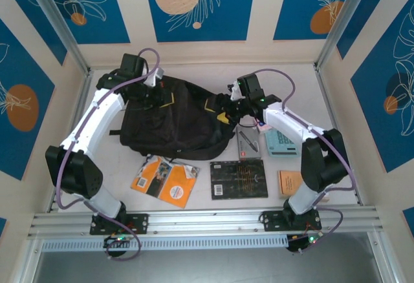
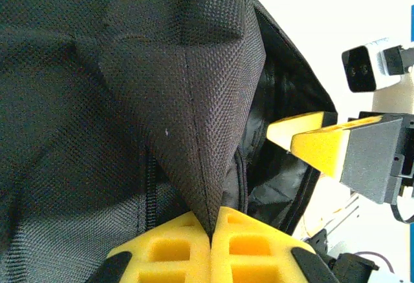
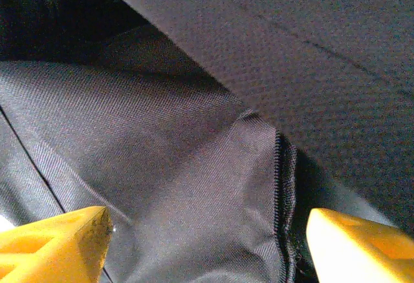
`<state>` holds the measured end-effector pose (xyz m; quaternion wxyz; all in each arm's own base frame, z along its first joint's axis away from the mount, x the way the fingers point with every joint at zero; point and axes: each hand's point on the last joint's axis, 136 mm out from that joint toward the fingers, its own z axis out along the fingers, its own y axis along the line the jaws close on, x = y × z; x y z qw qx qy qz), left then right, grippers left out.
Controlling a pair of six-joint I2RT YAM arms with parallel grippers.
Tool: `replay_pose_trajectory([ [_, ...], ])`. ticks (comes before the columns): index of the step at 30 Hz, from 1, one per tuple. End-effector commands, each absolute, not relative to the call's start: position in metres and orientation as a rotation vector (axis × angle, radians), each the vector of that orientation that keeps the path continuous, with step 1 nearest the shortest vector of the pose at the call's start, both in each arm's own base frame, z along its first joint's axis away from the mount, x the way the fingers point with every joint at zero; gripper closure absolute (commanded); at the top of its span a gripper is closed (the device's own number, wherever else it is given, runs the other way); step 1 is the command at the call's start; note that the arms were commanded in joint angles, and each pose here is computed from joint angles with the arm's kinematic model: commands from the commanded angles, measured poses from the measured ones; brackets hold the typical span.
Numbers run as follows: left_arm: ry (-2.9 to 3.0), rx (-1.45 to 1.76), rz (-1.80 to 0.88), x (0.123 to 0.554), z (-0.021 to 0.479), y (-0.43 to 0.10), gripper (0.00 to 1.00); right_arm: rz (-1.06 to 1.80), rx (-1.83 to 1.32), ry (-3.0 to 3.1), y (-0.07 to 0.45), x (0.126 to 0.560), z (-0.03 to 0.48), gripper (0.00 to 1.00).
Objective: Pack the student bag
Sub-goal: Open the student bag at the center of the table.
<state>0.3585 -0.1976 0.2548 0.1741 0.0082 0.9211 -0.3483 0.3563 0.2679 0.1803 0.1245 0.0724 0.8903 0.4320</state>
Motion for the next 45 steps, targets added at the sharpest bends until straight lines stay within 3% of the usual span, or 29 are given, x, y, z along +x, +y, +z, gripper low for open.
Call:
replay_pose_trajectory([
  [1, 2.476, 0.119, -1.079, 0.357, 0.298, -0.210, 1.00, 1.184, 0.195, 2.695, 0.261, 0.338, 0.166, 0.23],
  [7, 2.472, 0.108, -1.097, 0.359, 0.299, -0.212, 1.00, 1.090, 0.146, 2.779, 0.264, 0.324, 0.147, 0.31],
  [15, 2.473, 0.103, -1.121, 0.359, 0.297, -0.215, 1.00, 1.044, 0.038, 2.879, 0.290, 0.318, 0.119, 0.34],
  [18, 2.474, 0.102, -1.115, 0.360, 0.296, -0.214, 1.00, 1.059, 0.020, 2.866, 0.298, 0.323, 0.123, 0.53],
  [22, 2.512, 0.070, -1.052, 0.363, 0.283, -0.208, 1.00, 1.126, 0.046, 2.759, 0.297, 0.328, 0.147, 0.88],
  [25, 2.577, 0.009, -0.877, 0.367, 0.264, -0.190, 1.00, 1.166, 0.032, 2.648, 0.292, 0.325, 0.172, 0.98],
  [28, 2.604, -0.047, -0.712, 0.368, 0.256, -0.170, 0.67, 1.204, 0.004, 2.517, 0.290, 0.318, 0.197, 0.98],
  [31, 2.587, -0.051, -0.602, 0.366, 0.262, -0.161, 0.50, 1.217, -0.032, 2.392, 0.288, 0.313, 0.214, 0.98],
  [36, 2.564, 0.039, -0.583, 0.354, 0.279, -0.179, 0.39, 1.252, -0.169, 2.182, 0.292, 0.305, 0.243, 0.94],
  [38, 2.559, 0.101, -0.647, 0.346, 0.286, -0.198, 0.25, 1.246, -0.244, 2.098, 0.295, 0.302, 0.254, 0.92],
  [45, 2.595, 0.244, -0.811, 0.335, 0.288, -0.254, 0.22, 1.176, -0.605, 1.863, 0.324, 0.281, 0.276, 0.88],
])
